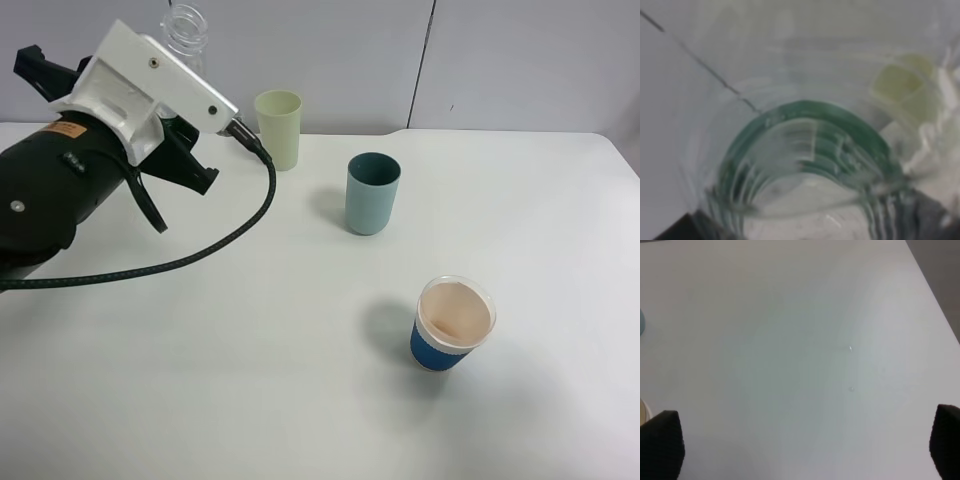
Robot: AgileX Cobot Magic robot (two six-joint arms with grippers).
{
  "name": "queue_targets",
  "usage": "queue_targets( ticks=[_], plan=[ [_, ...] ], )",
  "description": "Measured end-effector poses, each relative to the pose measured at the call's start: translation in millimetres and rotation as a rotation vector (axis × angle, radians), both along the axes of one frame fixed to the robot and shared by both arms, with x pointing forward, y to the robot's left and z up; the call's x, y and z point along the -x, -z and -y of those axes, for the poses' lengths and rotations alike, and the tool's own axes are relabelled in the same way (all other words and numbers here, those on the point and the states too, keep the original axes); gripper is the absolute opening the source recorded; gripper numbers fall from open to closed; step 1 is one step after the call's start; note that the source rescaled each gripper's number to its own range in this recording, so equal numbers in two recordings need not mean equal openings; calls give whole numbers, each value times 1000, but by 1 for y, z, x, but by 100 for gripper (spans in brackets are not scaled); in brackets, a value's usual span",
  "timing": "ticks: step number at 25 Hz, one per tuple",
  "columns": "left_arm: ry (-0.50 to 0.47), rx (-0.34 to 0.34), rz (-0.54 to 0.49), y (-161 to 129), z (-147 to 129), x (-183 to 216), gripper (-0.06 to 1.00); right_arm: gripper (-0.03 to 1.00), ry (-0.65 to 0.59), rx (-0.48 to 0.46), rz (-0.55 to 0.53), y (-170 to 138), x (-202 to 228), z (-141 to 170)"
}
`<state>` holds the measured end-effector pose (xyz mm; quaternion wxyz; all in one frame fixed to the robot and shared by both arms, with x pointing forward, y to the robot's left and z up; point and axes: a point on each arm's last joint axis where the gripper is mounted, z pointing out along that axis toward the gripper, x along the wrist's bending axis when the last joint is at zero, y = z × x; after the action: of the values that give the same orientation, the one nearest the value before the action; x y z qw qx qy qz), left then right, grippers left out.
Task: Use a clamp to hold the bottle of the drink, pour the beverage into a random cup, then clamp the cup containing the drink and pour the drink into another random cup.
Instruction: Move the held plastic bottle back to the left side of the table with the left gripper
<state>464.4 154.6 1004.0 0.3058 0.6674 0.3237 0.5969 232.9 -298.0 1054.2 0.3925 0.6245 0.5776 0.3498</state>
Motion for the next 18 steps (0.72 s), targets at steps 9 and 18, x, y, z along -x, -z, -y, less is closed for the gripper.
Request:
queue_targets(
  ticks=[9, 18],
  plan=[
    [53, 422, -31, 19, -31, 7, 7, 100, 0, 0, 0, 0, 0, 0],
    [71, 752, -100, 35, -75, 0, 7, 100, 0, 0, 0, 0, 0, 0]
  ],
)
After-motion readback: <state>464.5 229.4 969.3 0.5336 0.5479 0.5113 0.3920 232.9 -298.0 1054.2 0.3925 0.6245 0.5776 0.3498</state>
